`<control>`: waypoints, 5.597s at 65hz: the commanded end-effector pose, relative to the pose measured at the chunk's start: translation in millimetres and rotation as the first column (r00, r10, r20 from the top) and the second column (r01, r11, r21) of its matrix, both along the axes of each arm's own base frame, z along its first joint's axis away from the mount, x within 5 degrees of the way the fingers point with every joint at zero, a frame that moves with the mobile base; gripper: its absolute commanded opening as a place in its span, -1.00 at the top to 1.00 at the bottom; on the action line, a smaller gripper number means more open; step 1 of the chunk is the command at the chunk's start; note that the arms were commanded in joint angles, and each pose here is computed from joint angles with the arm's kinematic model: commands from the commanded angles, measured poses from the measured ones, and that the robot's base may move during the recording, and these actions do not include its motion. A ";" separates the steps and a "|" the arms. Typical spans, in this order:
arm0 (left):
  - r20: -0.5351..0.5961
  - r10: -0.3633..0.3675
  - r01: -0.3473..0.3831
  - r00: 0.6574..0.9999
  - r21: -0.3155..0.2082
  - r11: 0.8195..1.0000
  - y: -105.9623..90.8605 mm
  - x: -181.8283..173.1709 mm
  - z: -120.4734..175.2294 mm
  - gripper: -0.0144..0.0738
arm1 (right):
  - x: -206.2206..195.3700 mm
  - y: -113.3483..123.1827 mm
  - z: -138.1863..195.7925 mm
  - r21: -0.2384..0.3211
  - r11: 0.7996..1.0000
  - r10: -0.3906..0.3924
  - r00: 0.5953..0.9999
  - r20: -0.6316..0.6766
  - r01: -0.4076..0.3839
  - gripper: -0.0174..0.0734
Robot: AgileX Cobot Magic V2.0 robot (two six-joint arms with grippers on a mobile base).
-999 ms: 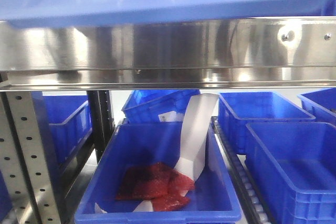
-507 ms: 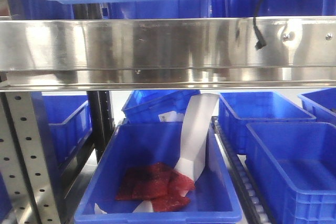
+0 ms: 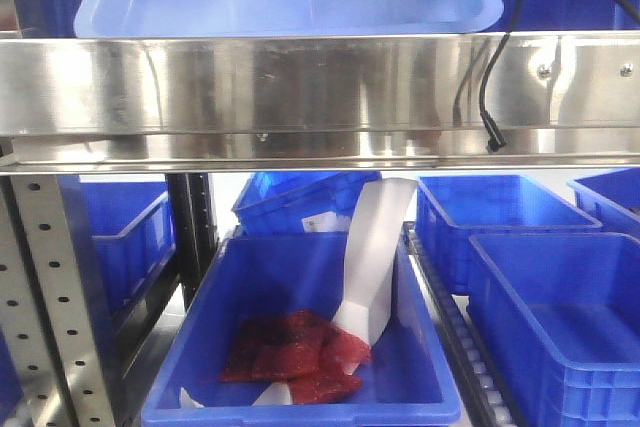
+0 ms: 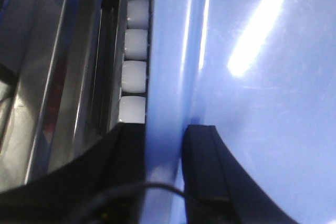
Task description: Grab blue tray and place on right shelf
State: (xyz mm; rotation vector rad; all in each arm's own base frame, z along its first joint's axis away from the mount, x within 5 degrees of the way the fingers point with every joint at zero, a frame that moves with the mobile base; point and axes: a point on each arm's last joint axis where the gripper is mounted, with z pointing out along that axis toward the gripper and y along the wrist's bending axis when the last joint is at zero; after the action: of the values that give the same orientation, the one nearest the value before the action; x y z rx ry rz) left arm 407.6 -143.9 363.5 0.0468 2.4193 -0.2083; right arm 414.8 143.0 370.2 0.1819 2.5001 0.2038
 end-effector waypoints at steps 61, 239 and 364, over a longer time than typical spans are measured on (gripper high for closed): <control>0.074 0.071 -0.062 0.995 -0.114 0.992 24.6 -0.7 31.0 0.42 | -4.5 -5.0 29.7 0.041 0.998 0.047 0.993 0.110 -0.051 -0.24; 0.852 0.014 0.219 0.523 -0.150 0.964 118.8 -340.6 -23.1 0.78 | -355.6 -137.6 -112.8 -0.194 0.979 0.156 0.378 0.913 0.066 0.50; 0.793 0.131 -0.114 0.595 -0.078 0.990 141.5 -351.9 -160.8 0.78 | -361.3 -139.5 -156.0 -0.101 0.994 0.063 0.485 0.872 0.051 0.50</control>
State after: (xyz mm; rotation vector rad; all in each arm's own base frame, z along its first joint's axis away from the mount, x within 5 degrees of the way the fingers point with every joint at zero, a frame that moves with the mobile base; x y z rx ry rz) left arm 56.1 -3.9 193.7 -0.0076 1.6517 -0.0994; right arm 56.6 3.9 197.2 -0.0106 1.5755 0.0990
